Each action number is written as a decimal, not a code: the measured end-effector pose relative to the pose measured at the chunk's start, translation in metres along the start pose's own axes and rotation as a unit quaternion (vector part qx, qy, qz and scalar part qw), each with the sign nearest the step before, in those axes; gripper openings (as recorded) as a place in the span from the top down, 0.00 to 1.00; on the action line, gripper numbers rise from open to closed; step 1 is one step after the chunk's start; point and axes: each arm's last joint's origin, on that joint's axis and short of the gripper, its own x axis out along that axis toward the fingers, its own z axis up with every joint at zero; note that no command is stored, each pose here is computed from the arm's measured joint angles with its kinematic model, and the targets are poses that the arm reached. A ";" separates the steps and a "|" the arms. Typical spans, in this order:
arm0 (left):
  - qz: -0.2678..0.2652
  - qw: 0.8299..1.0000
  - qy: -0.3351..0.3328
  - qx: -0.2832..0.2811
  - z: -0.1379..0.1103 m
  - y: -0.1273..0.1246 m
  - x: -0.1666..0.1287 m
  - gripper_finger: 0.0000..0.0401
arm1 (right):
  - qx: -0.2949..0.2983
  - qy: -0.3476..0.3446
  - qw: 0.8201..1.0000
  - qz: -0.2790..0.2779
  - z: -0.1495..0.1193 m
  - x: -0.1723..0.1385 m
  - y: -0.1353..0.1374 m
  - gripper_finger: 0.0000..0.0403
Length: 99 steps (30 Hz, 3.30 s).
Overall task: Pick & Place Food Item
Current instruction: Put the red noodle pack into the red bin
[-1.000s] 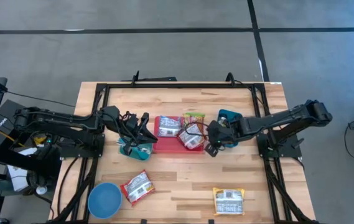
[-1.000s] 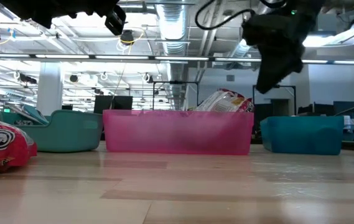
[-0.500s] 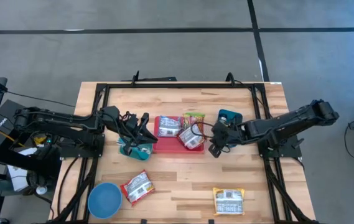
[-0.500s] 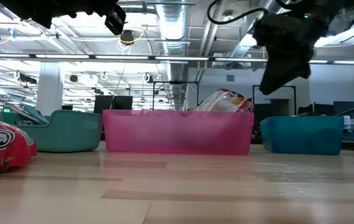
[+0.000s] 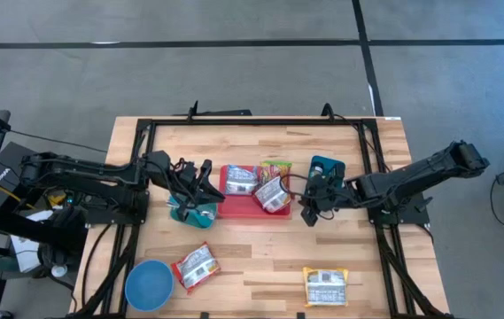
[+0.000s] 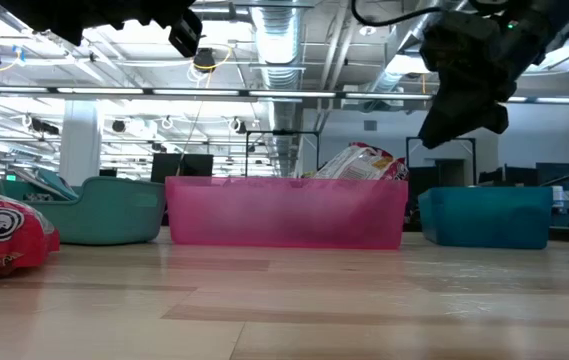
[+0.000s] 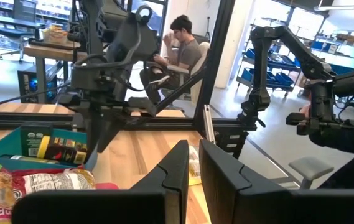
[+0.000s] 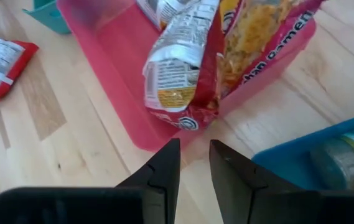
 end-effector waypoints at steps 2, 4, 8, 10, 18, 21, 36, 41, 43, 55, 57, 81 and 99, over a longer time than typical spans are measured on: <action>0.000 1.000 0.000 0.000 0.000 0.000 0.000 0.92 | -0.001 -0.003 1.000 0.001 0.001 0.000 0.000 0.80; 0.000 1.000 0.000 0.001 0.000 0.000 0.000 0.92 | 0.016 -0.003 1.000 -0.001 0.003 0.001 -0.002 0.80; 0.002 1.000 0.000 0.001 0.000 0.000 0.000 0.92 | 0.037 -0.004 0.999 -0.007 0.005 0.003 -0.005 0.80; 0.002 1.000 0.000 0.001 0.000 0.000 0.000 0.92 | 0.040 -0.005 0.999 -0.009 0.006 0.003 -0.006 0.80; 0.002 1.000 0.000 0.001 0.000 0.000 0.000 0.92 | 0.046 -0.002 0.999 0.001 0.007 0.008 -0.006 0.65; 0.002 1.000 0.000 0.001 0.000 0.000 0.000 0.92 | 0.032 0.004 0.999 -0.006 0.002 0.016 -0.007 0.56; 0.002 1.000 0.000 0.001 0.000 0.000 0.000 0.92 | 0.045 0.002 0.999 -0.016 0.002 0.043 -0.002 0.46; 0.001 1.000 0.000 0.001 0.000 0.000 0.000 0.92 | 0.044 0.008 0.999 -0.029 0.002 0.048 -0.006 0.51; 0.001 1.000 0.000 0.001 0.000 0.000 0.000 0.92 | 0.043 0.007 0.999 -0.028 0.002 0.048 -0.006 0.54; 0.000 1.000 0.000 0.001 0.000 0.000 0.000 0.92 | 0.023 0.004 0.999 -0.025 0.003 0.046 -0.005 0.78; 0.000 1.000 0.000 0.001 0.000 0.000 0.000 0.92 | 0.022 -0.001 0.999 -0.030 0.003 0.046 -0.005 0.81; 0.002 1.000 0.000 0.001 0.000 0.000 0.000 0.92 | -0.016 -0.050 0.998 -0.047 0.009 0.046 -0.004 1.00; 0.002 1.000 0.000 0.001 0.000 0.000 0.000 0.92 | -0.042 -0.013 0.997 -0.067 0.017 0.039 -0.002 0.89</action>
